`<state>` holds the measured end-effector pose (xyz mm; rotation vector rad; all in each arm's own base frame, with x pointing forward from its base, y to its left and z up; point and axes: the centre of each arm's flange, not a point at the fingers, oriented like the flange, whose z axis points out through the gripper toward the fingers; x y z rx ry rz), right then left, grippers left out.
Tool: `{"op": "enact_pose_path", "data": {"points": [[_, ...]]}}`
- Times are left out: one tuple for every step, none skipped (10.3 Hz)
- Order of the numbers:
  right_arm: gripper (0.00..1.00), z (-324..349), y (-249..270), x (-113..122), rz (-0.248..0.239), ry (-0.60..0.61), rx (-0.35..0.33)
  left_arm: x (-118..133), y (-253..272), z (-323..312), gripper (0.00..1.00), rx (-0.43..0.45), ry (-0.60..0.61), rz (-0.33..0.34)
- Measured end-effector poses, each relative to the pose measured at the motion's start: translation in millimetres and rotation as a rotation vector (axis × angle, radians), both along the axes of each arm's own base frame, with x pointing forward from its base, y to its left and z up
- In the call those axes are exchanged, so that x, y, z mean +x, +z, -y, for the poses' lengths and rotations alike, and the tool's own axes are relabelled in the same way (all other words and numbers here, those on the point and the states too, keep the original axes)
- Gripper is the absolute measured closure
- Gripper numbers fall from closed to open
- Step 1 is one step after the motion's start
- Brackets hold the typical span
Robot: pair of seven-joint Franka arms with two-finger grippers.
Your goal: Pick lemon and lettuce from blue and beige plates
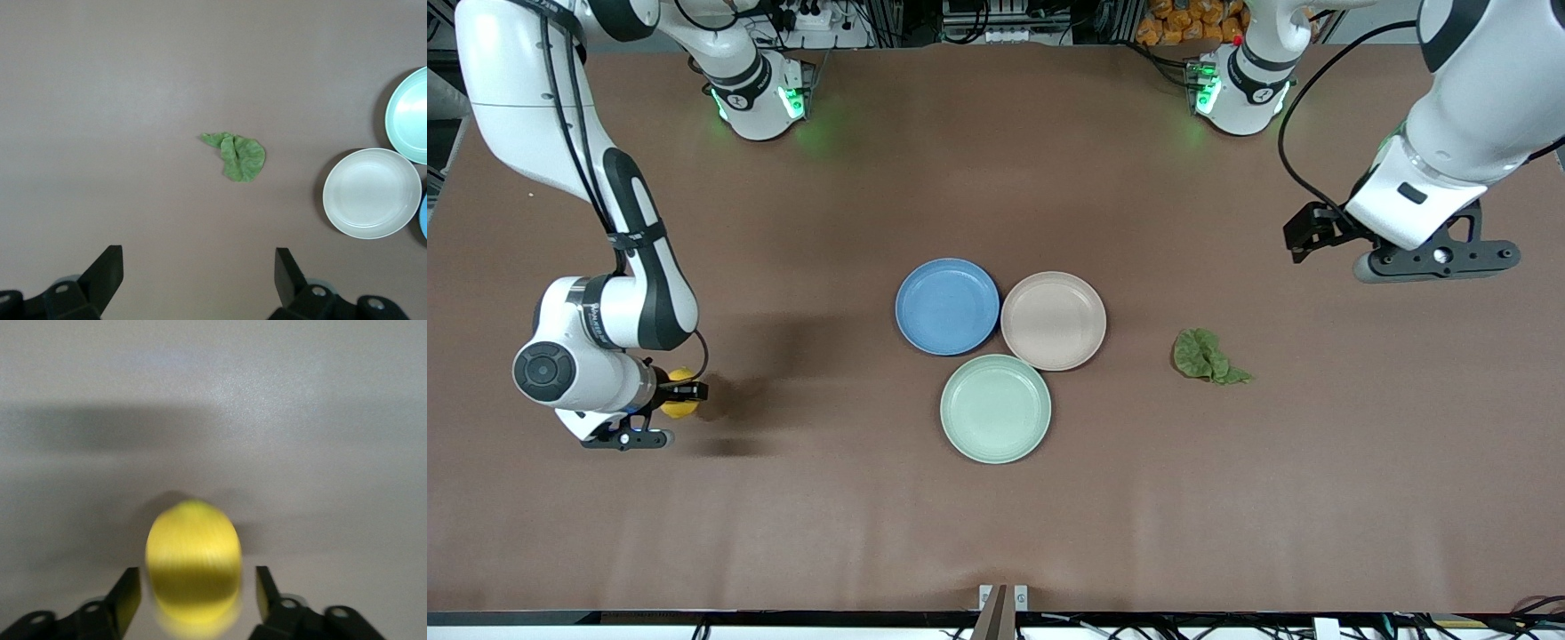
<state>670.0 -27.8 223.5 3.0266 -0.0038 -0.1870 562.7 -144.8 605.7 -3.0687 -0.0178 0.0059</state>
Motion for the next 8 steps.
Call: {"op": "enact_pose_path", "data": {"points": [[0.05, 0.5, 0.6, -0.4, -0.002, 0.004, 0.001, 0.1, 0.7, -2.4, 0.0, 0.0, 0.0, 0.0], [0.0, 0.8, 3.2, -1.4, -0.002, 0.023, 0.004, -0.1, 1.2, -3.1, 0.0, 0.0, -0.001, 0.001], [0.0, 1.2, 9.3, -2.5, 0.001, 0.046, 0.008, -0.6, 2.9, -4.3, 0.0, 0.0, 0.001, 0.003], [0.0, 1.9, 21.4, -4.0, 0.013, 0.059, 0.011, -0.7, 4.7, -7.6, 0.0, 0.0, 0.006, 0.006], [0.0, 2.2, 40.2, -6.5, 0.032, 0.072, 0.014, -0.5, 6.0, -11.1, 0.0, 0.0, 0.01, 0.008], [0.0, 2.5, 65.9, -11.1, 0.055, 0.091, 0.019, -0.9, 7.8, -13.5, 0.0, -0.001, 0.014, 0.011], [0.0, 2.8, 92.5, -19.2, 0.078, 0.107, 0.024, -2.4, 11.2, -14.6, 0.0, -0.001, 0.015, 0.017], [0.0, 2.8, 117.8, -30.3, 0.102, 0.113, 0.029, -4.5, 15.8, -16.2, 0.0, -0.001, 0.018, 0.025]]}}
